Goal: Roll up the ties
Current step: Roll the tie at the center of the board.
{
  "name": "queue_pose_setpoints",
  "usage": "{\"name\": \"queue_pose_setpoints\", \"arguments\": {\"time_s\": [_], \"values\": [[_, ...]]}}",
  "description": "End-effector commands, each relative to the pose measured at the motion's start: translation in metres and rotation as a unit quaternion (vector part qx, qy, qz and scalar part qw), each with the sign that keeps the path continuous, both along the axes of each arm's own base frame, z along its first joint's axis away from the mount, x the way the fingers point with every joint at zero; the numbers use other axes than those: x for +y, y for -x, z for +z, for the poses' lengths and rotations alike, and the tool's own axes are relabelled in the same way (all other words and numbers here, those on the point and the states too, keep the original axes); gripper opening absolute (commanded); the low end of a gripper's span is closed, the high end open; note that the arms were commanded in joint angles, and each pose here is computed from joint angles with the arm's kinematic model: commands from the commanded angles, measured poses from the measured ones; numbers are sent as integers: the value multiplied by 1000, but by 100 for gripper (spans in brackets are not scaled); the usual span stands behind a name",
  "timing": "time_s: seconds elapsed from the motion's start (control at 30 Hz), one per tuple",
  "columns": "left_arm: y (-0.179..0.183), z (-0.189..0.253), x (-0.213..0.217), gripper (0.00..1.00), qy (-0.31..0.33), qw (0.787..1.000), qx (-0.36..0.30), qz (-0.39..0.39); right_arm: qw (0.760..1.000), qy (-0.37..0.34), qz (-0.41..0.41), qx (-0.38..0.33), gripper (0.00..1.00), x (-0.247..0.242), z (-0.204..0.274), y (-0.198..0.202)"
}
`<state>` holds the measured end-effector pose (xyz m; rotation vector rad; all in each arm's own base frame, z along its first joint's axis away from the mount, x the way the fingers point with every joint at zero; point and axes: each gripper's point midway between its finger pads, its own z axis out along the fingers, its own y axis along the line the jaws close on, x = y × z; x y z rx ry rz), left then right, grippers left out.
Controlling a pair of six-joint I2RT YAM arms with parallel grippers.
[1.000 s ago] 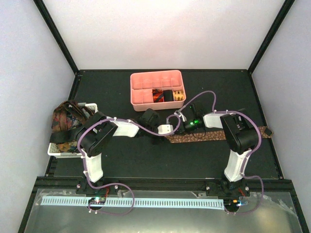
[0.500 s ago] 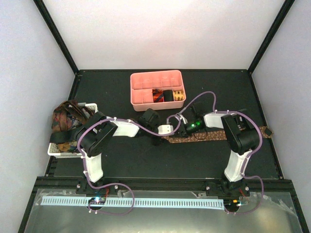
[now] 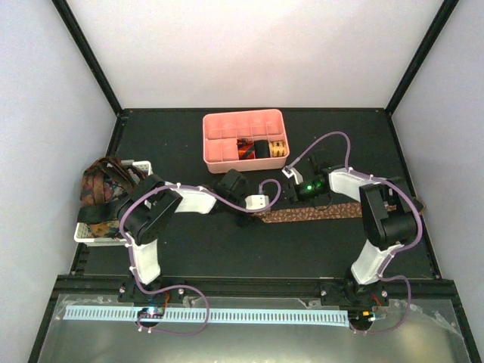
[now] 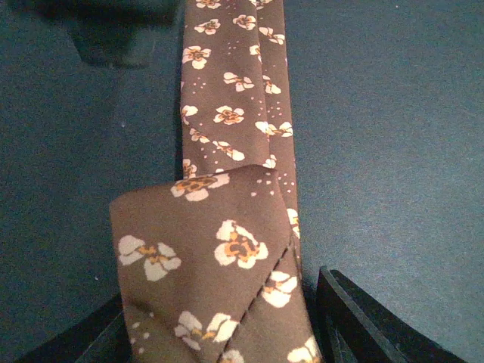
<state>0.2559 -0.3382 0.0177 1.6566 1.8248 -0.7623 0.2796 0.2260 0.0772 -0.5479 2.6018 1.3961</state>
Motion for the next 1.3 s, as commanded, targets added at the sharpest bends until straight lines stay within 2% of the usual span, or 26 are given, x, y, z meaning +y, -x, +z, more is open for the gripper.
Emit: {"name": "queue_pose_setpoints", "arguments": {"time_s": [0.0,0.23,0.3,0.47,0.63,0.8,1.03,1.13,1.27], "values": [[7,-3,2,55,-9,1000,8,-6,1000,16,1,15,49,6,-12,-4],[6,-3,2,55,-10,1000,8,-1,998,3,11,54,47,20,-29,5],[5,-2,1,55,-8,1000,8,1,998,0,13,57,37,21,-30,6],[5,-1,0,59,0,1000,8,6,998,9,17,53,2,17,-33,9],[-3,12,3,75,33,998,1,49,999,14,4,50,2,1,-32,14],[1,12,5,79,62,997,-11,54,998,19,2,66,2,-4,-49,22],[0,5,9,77,52,996,-4,71,997,31,-6,68,2,-8,-56,24],[6,1,5,70,59,996,16,59,997,25,-8,75,2,-8,-58,22],[1,2,6,60,62,996,4,71,997,-8,-9,75,2,-3,-46,20]]}}
